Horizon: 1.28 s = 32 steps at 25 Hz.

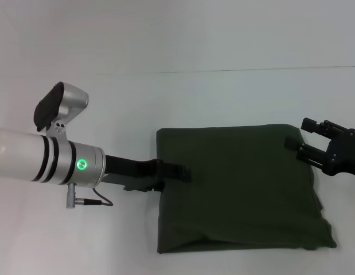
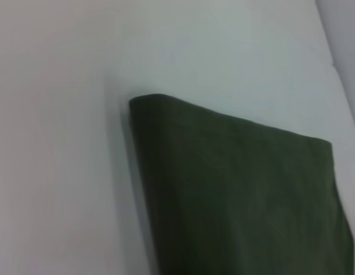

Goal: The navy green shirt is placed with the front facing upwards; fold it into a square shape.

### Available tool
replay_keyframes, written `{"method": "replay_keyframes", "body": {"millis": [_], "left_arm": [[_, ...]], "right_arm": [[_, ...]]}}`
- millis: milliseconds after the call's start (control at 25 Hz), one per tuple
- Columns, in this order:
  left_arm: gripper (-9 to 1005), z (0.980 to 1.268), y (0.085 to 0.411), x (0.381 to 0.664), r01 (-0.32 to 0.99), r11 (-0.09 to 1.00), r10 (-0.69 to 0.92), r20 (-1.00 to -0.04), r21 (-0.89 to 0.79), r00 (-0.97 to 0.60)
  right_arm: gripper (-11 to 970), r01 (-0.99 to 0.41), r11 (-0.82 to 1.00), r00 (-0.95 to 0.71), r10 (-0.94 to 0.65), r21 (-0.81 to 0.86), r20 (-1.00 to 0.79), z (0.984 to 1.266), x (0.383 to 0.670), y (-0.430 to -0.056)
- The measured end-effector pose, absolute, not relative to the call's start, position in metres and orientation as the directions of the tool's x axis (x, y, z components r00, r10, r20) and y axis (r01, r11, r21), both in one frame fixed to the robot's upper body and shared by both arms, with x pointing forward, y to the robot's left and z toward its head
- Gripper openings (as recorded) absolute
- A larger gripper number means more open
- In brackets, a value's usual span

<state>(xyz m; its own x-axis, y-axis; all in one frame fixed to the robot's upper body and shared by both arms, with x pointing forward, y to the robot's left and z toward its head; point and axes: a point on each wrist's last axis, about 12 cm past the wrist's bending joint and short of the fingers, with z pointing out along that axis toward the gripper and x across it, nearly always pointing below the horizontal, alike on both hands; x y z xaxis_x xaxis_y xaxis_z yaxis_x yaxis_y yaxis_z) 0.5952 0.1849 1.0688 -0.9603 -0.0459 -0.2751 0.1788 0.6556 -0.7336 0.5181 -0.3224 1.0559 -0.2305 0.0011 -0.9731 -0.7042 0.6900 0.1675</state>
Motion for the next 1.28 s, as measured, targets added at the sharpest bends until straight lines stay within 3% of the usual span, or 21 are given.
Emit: {"method": "replay_keyframes", "body": {"millis": [600,1160,1280], "left_arm": [[568,1.067,0.182,0.594,0.241,0.673,0.002,-0.324,-0.699,-0.946],[51,1.067,0.189,0.592,0.245,0.670,-0.016,-0.344,-0.701,-0.939],[51,1.070,0.196,0.593,0.254,0.676,-0.029,-0.369,-0.691,-0.929]], "right_arm": [[703,-0.702,0.690,-0.235,0.011,0.177,-0.972,1.058,0.519,-0.323],[702,-0.703,0.691,-0.224,0.009,0.167,-0.975,1.061,0.524,-0.323],[702,-0.703,0.691,-0.223,0.009,0.167,-0.975,1.061,0.524,-0.322]]}}
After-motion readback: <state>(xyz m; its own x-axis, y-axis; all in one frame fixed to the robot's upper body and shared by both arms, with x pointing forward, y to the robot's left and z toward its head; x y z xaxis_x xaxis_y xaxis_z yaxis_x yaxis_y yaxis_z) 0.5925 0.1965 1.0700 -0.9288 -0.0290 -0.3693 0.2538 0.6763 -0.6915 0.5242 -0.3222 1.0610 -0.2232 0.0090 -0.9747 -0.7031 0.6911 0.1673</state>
